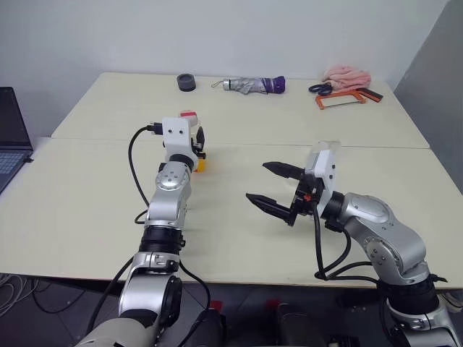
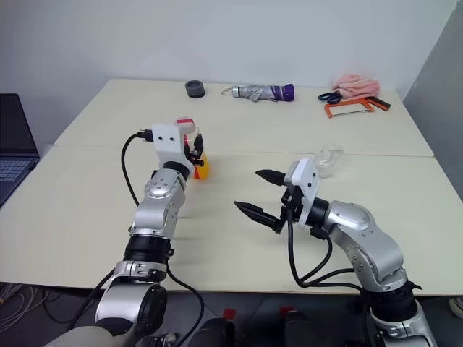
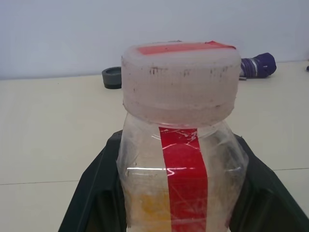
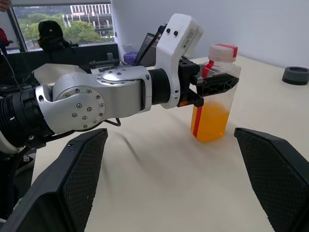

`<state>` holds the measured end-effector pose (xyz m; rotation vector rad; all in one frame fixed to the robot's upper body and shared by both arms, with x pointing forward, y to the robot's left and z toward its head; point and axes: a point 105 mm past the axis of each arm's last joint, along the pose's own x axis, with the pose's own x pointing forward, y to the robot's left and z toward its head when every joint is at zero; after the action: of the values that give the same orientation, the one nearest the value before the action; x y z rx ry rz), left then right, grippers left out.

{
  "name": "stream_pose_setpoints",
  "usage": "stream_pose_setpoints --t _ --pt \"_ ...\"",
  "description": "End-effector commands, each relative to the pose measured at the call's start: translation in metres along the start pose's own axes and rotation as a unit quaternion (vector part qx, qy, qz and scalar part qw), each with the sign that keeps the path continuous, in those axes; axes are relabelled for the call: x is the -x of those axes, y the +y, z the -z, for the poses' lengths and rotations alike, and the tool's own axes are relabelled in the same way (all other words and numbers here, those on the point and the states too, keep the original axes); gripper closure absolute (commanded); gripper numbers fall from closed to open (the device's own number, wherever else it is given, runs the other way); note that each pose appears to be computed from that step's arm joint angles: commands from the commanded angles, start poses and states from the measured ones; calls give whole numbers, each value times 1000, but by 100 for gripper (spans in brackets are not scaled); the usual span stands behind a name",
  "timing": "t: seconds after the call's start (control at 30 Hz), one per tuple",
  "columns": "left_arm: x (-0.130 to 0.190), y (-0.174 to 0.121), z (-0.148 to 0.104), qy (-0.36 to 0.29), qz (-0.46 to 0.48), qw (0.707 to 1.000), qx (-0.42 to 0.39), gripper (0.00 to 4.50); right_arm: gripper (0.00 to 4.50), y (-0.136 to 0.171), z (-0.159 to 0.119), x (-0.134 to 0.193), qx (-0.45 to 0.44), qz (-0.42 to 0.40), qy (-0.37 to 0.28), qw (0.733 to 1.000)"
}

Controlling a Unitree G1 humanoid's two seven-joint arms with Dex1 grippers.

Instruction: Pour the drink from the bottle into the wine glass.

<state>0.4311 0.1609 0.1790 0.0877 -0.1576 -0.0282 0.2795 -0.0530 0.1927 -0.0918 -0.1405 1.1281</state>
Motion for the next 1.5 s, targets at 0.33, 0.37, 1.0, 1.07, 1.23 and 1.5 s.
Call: stream_pose_setpoints --t 0.33,0.37,1.0,1.07,1.23,1.5 --pt "44 -55 -44 -78 353 931 45 255 0 -3 -23 20 42 32 -22 998" --pt "55 -61 -45 -78 404 911 37 255 0 -2 -27 22 48 33 -23 998" --pt "80 -102 -42 -76 602 795 -19 257 0 -13 -41 -18 30 87 -12 996" --pt "81 -102 -42 -77 604 793 -17 257 0 -13 -42 -22 27 88 -15 996" --pt "82 -100 -43 -77 610 789 -14 258 0 -18 -39 -27 25 96 -12 995" --pt "84 -97 -42 -72 615 785 -14 258 40 -23 -37 -30 18 102 -17 994"
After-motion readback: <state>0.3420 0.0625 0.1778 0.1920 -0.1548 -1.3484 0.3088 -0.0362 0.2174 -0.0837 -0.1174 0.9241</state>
